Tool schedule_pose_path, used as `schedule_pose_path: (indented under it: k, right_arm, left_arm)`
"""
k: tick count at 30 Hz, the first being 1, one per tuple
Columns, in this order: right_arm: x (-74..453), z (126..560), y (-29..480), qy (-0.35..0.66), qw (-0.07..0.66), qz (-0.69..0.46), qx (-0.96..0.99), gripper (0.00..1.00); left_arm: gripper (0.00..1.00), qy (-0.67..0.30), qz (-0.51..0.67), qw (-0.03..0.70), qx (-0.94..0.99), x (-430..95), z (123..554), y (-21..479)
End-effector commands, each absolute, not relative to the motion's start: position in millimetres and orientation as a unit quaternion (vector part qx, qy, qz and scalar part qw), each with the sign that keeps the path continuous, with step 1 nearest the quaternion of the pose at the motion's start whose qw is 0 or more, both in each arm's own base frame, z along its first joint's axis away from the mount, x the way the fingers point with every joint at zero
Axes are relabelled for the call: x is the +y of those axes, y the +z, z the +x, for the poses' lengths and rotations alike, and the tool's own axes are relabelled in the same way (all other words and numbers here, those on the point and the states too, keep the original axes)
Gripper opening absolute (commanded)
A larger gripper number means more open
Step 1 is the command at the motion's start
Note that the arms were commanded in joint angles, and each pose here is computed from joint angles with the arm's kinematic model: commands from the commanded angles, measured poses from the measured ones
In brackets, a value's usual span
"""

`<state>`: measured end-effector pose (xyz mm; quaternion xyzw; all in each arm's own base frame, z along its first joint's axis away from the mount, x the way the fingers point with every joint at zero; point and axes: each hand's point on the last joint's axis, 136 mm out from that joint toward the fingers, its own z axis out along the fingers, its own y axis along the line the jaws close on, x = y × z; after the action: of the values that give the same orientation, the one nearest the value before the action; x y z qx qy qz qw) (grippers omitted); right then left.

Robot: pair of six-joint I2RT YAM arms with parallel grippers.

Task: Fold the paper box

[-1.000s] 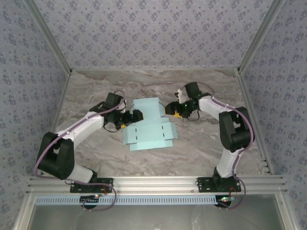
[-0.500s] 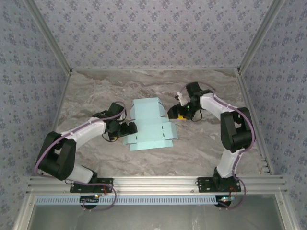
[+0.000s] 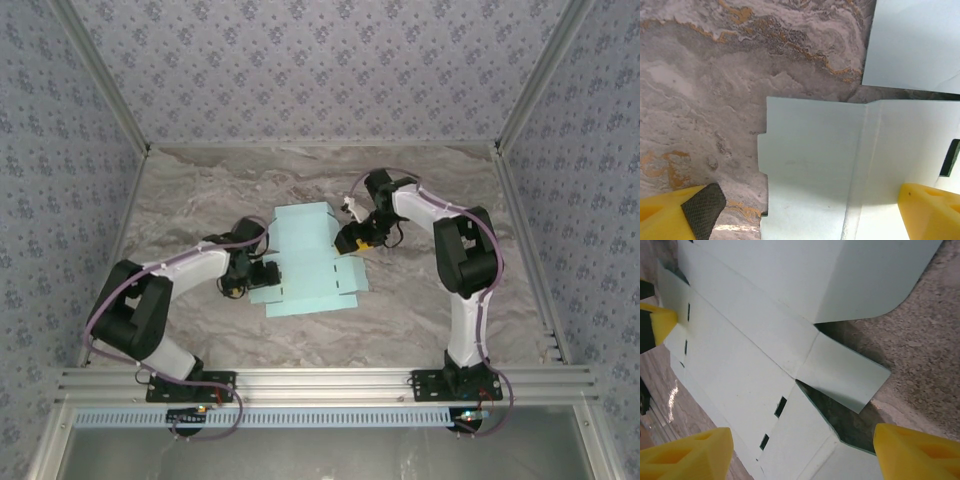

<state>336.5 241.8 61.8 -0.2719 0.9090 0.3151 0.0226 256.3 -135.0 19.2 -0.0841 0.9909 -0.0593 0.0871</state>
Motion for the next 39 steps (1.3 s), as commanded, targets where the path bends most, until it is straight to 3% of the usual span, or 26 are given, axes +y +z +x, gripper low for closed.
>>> schedule_pose_path:
  k: [1,4,9,14,18,26,39]
  right_arm:
    - [245.9,328.4,57.0,0.337,0.000,-0.292,0.895,0.76]
    - [243.9,329.5,47.1,0.327,-0.011,-0.297,0.897,0.71]
    - [240.0,328.3,36.7,0.316,-0.022,-0.314,0.895,0.71]
    - [246.9,312.1,44.1,0.374,-0.057,-0.309,0.872,0.67]
    - [242.5,296.6,49.4,0.422,-0.085,-0.287,0.856,0.69]
    - [258.6,283.6,69.4,0.512,-0.094,-0.269,0.810,0.65]
    - [258.1,253.8,40.3,0.481,-0.125,-0.264,0.827,0.62]
  left_arm:
    - [0.94,0.023,-0.072,0.063,0.995,-106.3,247.5,2.3]
    - [0.94,0.033,-0.069,0.057,0.995,-104.7,248.3,-0.8]
    - [0.95,0.036,-0.065,0.053,0.996,-104.4,248.3,-1.4]
    - [0.95,0.051,-0.056,0.060,0.995,-100.7,254.3,5.4]
    - [0.96,0.069,-0.047,0.060,0.995,-95.8,260.2,11.7]
    - [0.96,0.074,-0.041,0.043,0.995,-98.3,266.6,7.1]
    - [0.96,0.075,-0.049,0.045,0.995,-99.7,270.8,3.7]
